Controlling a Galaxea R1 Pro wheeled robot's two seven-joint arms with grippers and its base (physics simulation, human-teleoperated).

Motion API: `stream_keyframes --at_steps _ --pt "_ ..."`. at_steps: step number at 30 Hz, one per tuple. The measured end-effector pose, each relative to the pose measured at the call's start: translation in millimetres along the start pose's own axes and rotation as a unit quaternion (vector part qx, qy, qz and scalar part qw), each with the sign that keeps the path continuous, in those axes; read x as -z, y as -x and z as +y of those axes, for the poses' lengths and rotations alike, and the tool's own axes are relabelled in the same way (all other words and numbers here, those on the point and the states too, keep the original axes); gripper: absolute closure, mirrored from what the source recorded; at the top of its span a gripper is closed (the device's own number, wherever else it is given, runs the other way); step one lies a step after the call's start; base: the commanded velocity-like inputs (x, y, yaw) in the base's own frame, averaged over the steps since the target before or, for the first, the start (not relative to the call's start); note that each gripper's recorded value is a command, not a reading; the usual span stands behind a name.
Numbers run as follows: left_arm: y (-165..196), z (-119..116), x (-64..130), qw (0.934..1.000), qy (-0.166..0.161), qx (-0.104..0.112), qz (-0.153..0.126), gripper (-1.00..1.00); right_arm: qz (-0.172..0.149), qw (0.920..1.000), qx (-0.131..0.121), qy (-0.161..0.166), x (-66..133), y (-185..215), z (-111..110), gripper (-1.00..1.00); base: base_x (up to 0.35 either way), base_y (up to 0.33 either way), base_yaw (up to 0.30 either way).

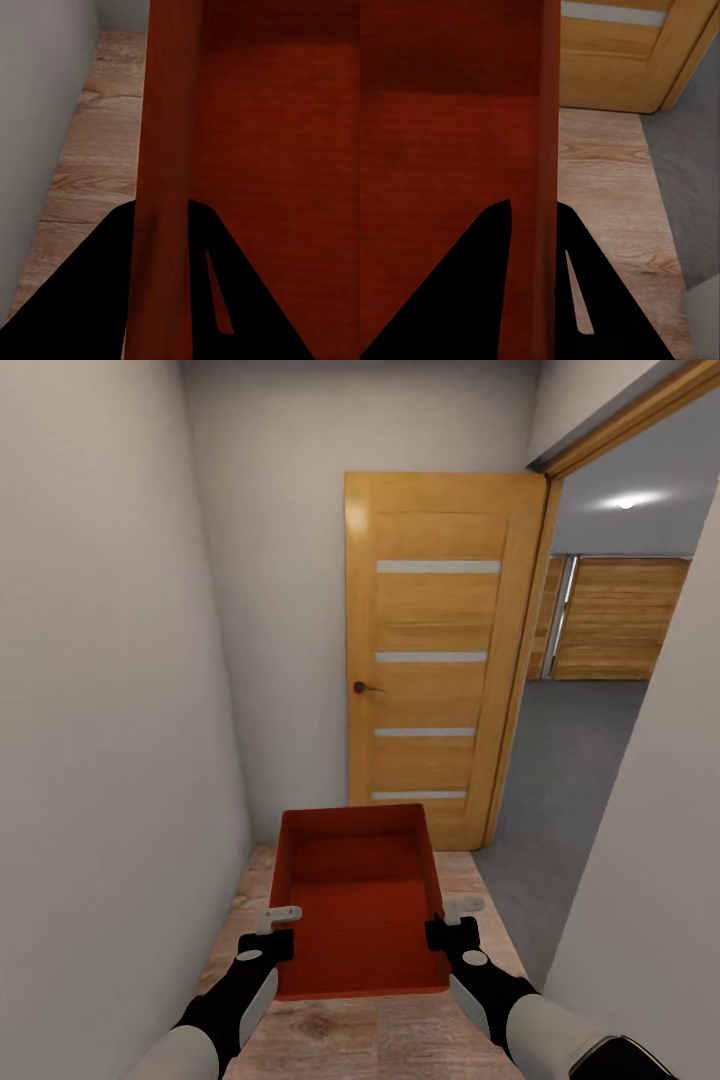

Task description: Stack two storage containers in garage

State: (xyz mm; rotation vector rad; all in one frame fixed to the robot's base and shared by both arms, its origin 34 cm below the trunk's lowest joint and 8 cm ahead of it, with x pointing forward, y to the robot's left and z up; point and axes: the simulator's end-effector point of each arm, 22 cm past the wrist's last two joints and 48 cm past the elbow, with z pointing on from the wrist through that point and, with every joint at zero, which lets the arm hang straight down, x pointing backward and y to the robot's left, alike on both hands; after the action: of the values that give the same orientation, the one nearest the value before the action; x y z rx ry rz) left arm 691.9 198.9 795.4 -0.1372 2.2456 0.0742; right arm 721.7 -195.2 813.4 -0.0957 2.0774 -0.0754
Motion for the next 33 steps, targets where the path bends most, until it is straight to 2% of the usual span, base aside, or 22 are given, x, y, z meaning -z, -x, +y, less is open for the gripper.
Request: stream_keyframes --at_steps 5,12,33 --pt "0.1 -0.1 0.0 1.0 0.0 0.0 0.0 1.0 0.0 1.0 0.0 0.0 0.0 0.0 -0.1 1.0 0.324 0.008 -0.049" --pt "1.1 -0.1 0.4 1.0 0.0 0.0 -0.001 1.0 -0.001 1.0 0.0 0.0 0.3 1.2 -0.2 1.0 0.318 0.109 -0.233" --pt "1.4 -0.2 0.5 1.0 0.0 0.0 -0.001 1.0 -0.001 1.0 0.0 0.0 0.4 1.4 -0.3 1.0 0.273 0.245 -0.289"
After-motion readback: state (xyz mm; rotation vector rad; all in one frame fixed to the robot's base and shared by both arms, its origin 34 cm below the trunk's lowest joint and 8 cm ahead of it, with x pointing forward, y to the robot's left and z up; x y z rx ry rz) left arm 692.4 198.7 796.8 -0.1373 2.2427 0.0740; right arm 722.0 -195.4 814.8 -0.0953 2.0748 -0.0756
